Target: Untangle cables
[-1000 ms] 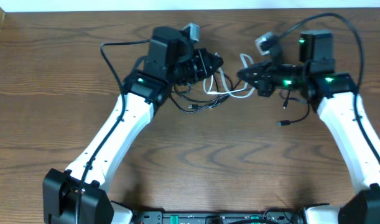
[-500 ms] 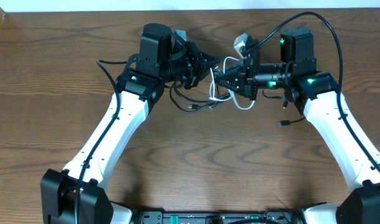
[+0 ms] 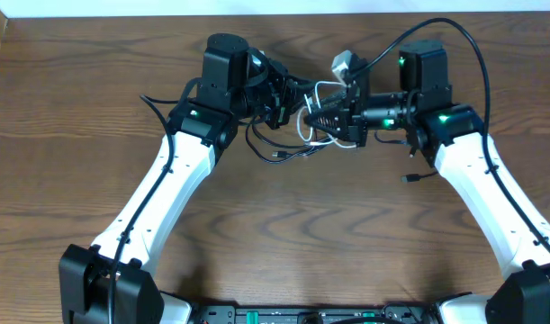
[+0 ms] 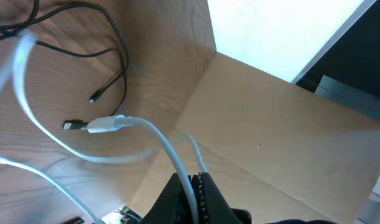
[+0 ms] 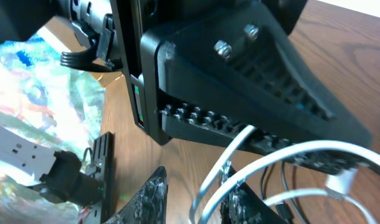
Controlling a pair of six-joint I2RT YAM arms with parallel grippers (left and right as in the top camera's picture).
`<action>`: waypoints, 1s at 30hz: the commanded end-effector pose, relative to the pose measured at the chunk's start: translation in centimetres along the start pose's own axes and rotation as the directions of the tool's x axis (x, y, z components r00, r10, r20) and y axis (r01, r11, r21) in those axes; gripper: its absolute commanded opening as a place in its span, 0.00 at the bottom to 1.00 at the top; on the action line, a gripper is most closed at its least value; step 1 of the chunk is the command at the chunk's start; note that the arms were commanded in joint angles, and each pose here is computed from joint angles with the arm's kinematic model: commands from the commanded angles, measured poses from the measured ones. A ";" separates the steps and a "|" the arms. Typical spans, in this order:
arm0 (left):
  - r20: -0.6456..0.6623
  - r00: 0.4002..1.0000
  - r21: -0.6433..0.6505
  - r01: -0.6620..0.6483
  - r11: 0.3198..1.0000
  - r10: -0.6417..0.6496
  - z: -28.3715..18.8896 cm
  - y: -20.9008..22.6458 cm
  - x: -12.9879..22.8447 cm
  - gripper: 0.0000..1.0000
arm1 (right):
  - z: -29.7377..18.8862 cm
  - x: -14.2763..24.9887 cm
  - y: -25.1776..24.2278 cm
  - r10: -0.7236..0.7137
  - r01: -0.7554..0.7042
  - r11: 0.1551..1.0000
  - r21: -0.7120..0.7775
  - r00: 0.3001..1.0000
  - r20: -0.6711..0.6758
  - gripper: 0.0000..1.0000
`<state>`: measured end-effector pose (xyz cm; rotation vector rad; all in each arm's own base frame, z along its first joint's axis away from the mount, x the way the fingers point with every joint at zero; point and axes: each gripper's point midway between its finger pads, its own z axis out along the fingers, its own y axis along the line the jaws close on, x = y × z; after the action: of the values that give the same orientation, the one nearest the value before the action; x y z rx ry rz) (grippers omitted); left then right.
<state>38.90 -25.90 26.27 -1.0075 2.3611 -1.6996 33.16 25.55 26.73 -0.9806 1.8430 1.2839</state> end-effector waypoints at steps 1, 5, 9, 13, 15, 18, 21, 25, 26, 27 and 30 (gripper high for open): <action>0.011 1.000 0.007 0.023 1.000 -0.023 0.0 -0.3 -0.3 0.08 | 1.8 0.3 -1.0 0.071 -0.071 0.997 0.004 0.997 -0.013 0.21; 0.011 1.000 0.007 0.023 1.000 -0.023 0.0 -0.3 -0.3 0.08 | 2.6 -0.1 -1.4 0.088 -0.088 0.996 0.000 0.996 0.003 0.06; 0.019 1.000 0.006 0.015 1.000 -0.015 0.0 -0.2 -0.4 0.08 | 2.5 -0.7 -2.3 0.104 -0.105 0.993 0.050 0.994 0.025 0.01; 0.072 0.997 -0.015 -0.028 0.999 0.029 -0.1 0.2 -1.3 0.27 | 1.9 -0.6 -3.2 0.133 -0.136 0.987 0.085 0.990 0.035 0.01; 0.109 0.991 -0.044 -0.076 0.996 0.081 -0.1 0.8 -2.0 0.47 | 1.2 -0.7 -3.9 0.164 -0.168 0.980 0.105 0.985 0.046 0.01; 0.178 0.968 -0.124 -0.157 0.980 0.178 -0.5 2.3 -3.4 0.54 | 0.0 -0.5 -5.7 0.216 -0.225 0.960 0.166 0.974 0.071 0.01; 0.269 0.935 -0.260 -0.161 0.952 0.232 -1.4 4.9 -5.4 0.59 | -1.8 -0.2 -8.1 0.272 -0.292 0.919 0.265 0.956 0.110 0.01; 0.352 0.891 -0.412 -0.129 0.902 0.288 -3.1 7.8 -7.3 0.63 | -4.6 -0.2 -11.0 0.331 -0.378 0.854 0.358 0.925 0.187 0.01; 0.354 0.881 -0.442 -0.139 0.886 0.315 -3.4 8.3 -7.6 0.63 | -5.4 -0.3 -11.7 0.344 -0.401 0.835 0.378 0.915 0.211 0.01; 0.350 0.869 -0.470 -0.159 0.868 0.349 -3.6 8.6 -7.8 0.63 | -6.4 -0.4 -12.4 0.355 -0.424 0.814 0.397 0.904 0.239 0.01; 0.308 0.849 -0.510 -0.235 0.828 0.430 -3.8 8.8 -7.9 0.67 | -9.2 -0.8 -14.1 0.366 -0.473 0.768 0.432 0.878 0.309 0.01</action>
<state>38.74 -18.39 17.96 -0.9751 2.4903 -0.8795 43.02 16.62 22.78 -0.2927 2.1464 1.0670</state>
